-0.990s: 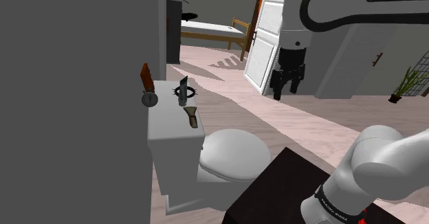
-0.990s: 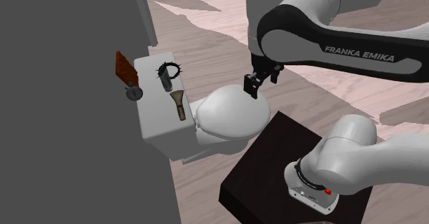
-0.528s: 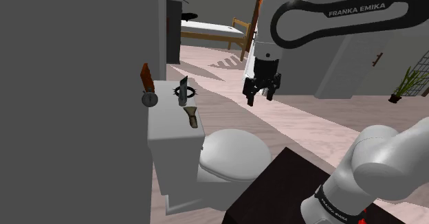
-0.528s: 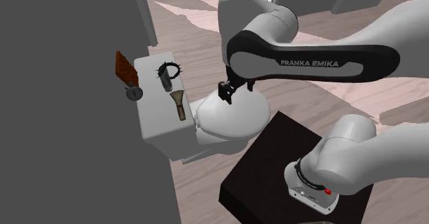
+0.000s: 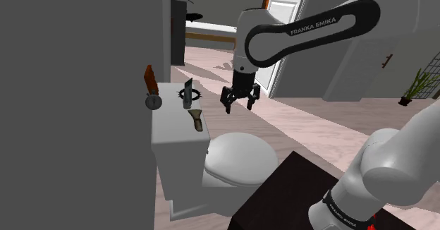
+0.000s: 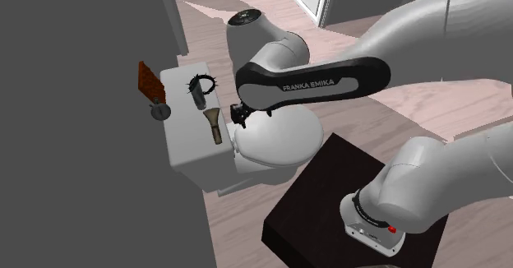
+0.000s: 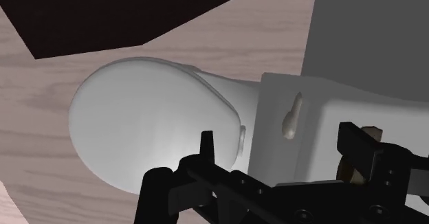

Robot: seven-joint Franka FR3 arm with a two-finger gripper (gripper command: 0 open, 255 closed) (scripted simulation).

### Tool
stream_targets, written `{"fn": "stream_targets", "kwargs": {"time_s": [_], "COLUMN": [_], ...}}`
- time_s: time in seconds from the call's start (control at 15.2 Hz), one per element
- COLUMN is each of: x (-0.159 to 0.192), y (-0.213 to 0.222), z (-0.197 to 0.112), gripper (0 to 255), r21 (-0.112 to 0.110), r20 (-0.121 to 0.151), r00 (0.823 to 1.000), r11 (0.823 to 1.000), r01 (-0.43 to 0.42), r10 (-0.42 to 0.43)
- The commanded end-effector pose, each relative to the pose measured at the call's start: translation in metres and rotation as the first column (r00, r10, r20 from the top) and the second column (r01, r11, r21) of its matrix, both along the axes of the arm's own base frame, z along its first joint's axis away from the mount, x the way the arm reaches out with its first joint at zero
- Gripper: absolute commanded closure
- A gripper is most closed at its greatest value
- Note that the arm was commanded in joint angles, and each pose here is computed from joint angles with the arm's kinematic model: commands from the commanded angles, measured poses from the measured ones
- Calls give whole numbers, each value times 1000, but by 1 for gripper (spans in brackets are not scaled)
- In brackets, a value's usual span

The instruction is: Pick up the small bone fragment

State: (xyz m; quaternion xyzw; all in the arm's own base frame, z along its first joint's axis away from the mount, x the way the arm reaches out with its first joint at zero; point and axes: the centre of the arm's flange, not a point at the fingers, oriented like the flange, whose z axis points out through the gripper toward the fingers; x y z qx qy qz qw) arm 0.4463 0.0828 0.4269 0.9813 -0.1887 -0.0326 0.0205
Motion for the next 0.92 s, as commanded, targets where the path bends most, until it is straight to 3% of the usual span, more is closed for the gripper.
{"fn": "stream_targets", "kwargs": {"time_s": [0.0, 0.86], "x": [19, 144], "y": [11, 58], "z": [-12, -78], "gripper": [0, 0], "r21": [3, 24], "r20": [20, 129], "r00": [999, 974], "r11": [1000, 983], "r01": [27, 183], "r10": [-27, -184]}}
